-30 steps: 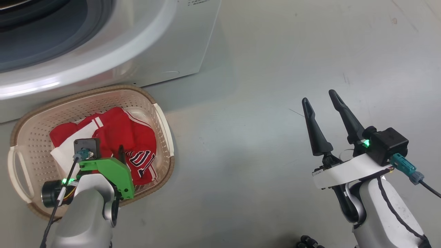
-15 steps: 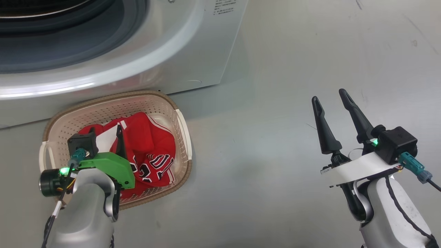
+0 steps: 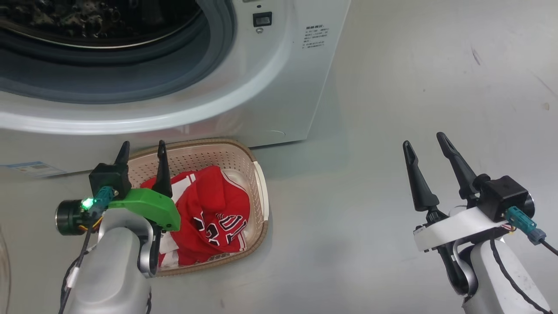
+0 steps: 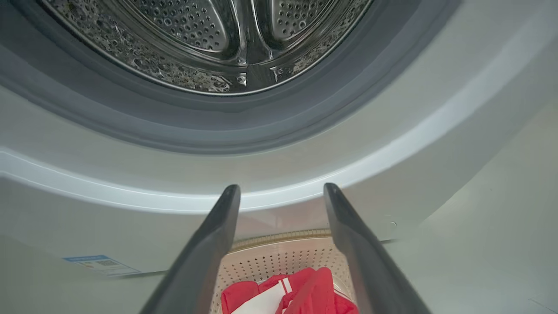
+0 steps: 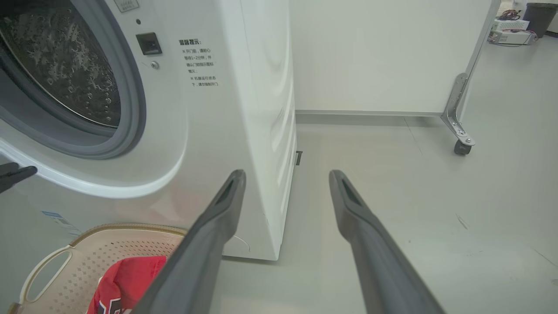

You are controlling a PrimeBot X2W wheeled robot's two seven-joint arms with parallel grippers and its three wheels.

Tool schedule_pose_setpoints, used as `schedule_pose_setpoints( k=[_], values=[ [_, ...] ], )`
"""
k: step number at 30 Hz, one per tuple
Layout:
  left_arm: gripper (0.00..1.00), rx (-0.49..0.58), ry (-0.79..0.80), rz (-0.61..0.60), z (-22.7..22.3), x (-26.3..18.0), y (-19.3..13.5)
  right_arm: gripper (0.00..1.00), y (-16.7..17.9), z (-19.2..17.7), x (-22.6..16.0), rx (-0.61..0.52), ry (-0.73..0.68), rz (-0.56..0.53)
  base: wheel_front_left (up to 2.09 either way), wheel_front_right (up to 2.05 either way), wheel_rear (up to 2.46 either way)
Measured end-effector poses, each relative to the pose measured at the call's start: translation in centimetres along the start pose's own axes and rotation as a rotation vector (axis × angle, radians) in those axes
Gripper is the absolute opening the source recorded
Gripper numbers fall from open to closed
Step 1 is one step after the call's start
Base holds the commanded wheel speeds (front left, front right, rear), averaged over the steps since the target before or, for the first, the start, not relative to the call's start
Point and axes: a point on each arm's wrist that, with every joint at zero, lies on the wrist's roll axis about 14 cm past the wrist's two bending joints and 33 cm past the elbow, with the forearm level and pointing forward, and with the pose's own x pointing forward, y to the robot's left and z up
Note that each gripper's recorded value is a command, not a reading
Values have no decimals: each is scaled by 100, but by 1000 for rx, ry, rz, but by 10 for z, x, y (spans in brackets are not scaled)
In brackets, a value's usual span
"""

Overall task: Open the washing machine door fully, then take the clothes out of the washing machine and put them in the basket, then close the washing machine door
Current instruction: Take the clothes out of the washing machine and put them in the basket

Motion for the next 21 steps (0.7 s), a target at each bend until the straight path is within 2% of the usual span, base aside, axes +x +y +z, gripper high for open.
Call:
schedule_pose_setpoints(
  k=[7, 21],
  values=[
    [100, 30, -188, -24, 62, -23, -8, 100, 12, 9, -13, 0, -20, 14, 0, 0, 0],
    [100, 38, -269, 5, 73, -92, -2, 100, 28, 26, -42, -2, -68, 25, 0, 0, 0]
  ],
)
